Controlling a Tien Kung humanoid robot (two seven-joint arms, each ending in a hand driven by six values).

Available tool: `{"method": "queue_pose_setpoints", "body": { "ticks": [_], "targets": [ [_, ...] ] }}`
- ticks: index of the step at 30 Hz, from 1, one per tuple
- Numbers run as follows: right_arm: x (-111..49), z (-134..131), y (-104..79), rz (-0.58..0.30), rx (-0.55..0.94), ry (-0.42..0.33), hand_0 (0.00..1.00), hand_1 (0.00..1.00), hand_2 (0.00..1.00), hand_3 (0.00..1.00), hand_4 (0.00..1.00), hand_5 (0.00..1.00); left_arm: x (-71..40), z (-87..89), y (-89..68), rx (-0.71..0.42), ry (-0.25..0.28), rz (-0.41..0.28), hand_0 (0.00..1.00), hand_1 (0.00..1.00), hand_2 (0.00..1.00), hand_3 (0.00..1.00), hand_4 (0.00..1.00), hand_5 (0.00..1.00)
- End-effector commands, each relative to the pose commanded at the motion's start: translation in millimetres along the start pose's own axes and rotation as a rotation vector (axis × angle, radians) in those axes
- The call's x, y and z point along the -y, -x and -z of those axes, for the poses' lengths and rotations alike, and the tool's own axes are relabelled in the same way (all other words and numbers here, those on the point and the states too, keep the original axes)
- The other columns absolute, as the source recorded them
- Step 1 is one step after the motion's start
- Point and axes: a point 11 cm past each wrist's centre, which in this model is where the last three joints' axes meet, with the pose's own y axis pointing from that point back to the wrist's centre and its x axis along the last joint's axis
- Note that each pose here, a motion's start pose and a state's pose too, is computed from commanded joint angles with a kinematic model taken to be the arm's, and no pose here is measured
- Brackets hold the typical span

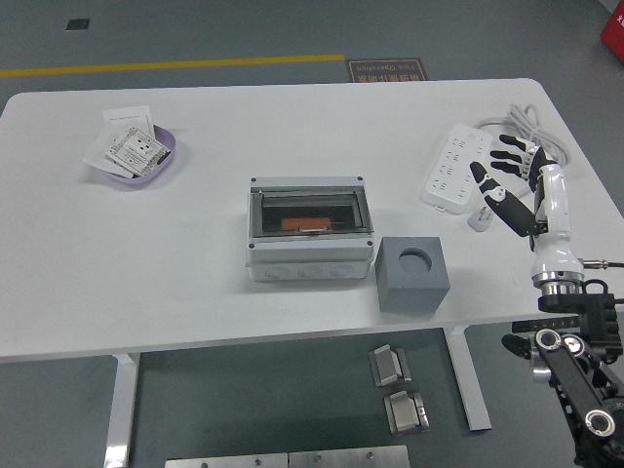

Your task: Pick up the cylinder from the cube,place it in the box,flap close box

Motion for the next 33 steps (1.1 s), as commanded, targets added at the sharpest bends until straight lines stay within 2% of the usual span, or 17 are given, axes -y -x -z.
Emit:
{"method": "queue_pose_setpoints", "body": {
  "ticks": [6, 15, 33],
  "targets": [
    [2.6, 4, -6.3, -0.017, -0.003, -0.014, 0.686, 0.604, 0.652, 0.727, 0.928, 0.458, -0.1, -1.8, 3.8, 0.008, 0.015, 0.01, 0.646, 0.653, 0.561, 0.671, 0.702, 0.339],
    [2.3, 4, -5.7, -0.013, 0.01, -0.012, 0.686, 0.601, 0.652, 0.726, 0.926, 0.457, -0.3, -4.8, 6.4, 0.01, 0.04, 0.018, 0.647, 0.653, 0.561, 0.672, 0.702, 0.338],
    [1.6, 4, -8.4, -0.021, -0.012, -0.008, 0.683, 0.6, 0.652, 0.726, 0.924, 0.459, -0.1, -2.7, 14.0, 0.005, 0.033, 0.032, 0.647, 0.653, 0.566, 0.673, 0.703, 0.339]
  ]
}}
